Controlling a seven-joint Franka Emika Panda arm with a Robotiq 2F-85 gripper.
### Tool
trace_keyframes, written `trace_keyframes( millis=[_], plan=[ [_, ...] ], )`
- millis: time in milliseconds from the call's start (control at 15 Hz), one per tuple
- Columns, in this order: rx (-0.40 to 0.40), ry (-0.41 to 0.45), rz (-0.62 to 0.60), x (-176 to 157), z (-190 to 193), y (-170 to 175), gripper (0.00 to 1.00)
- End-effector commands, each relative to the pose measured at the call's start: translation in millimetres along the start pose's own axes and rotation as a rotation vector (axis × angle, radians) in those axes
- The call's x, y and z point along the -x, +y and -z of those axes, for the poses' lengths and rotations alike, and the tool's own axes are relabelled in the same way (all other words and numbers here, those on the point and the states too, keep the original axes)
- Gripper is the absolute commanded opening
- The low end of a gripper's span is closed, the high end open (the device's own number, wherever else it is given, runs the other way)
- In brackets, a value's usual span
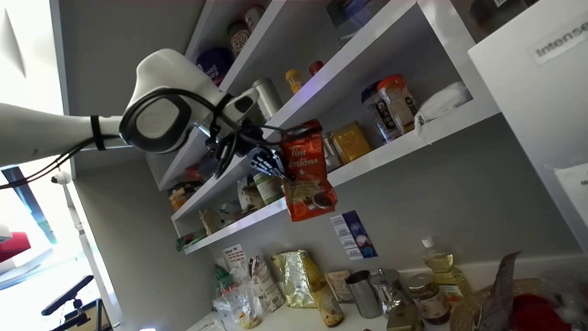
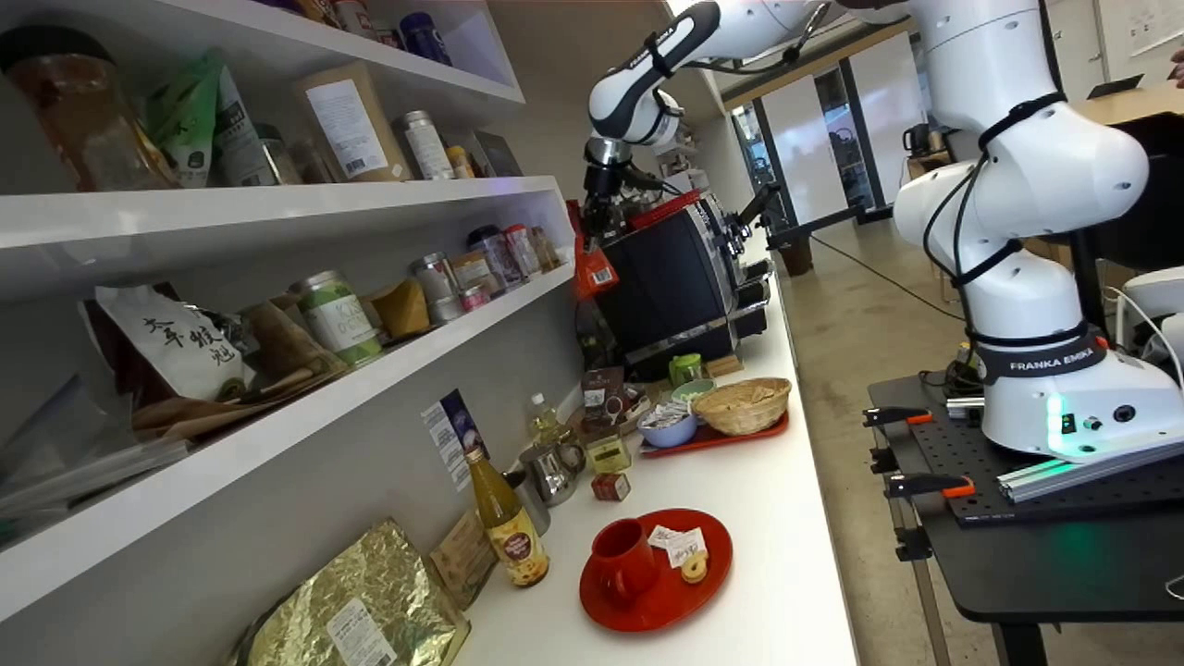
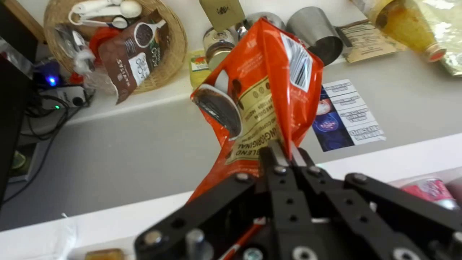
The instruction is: Put the orange packet on the bottom shelf above
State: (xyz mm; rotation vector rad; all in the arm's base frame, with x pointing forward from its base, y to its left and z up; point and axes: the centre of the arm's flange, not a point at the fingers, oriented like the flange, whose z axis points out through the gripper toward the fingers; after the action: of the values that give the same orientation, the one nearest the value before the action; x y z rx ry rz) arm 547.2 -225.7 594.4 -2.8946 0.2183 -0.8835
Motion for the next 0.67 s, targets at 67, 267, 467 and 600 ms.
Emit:
trace_keyframes(
  millis=[67, 267, 467, 600],
  plan=[
    [-0.02, -0.004, 0.096, -89.6, -4.0, 5.9, 0.03],
    [0.01, 0.025, 0.116, -109.3, -1.9, 0.3, 0.03],
    [0.045, 0.056, 0.107, -127.1, -8.0, 3.2, 0.03],
    [0.066, 0.074, 0.104, -141.3, -15.8, 10.1, 0.03]
  ],
)
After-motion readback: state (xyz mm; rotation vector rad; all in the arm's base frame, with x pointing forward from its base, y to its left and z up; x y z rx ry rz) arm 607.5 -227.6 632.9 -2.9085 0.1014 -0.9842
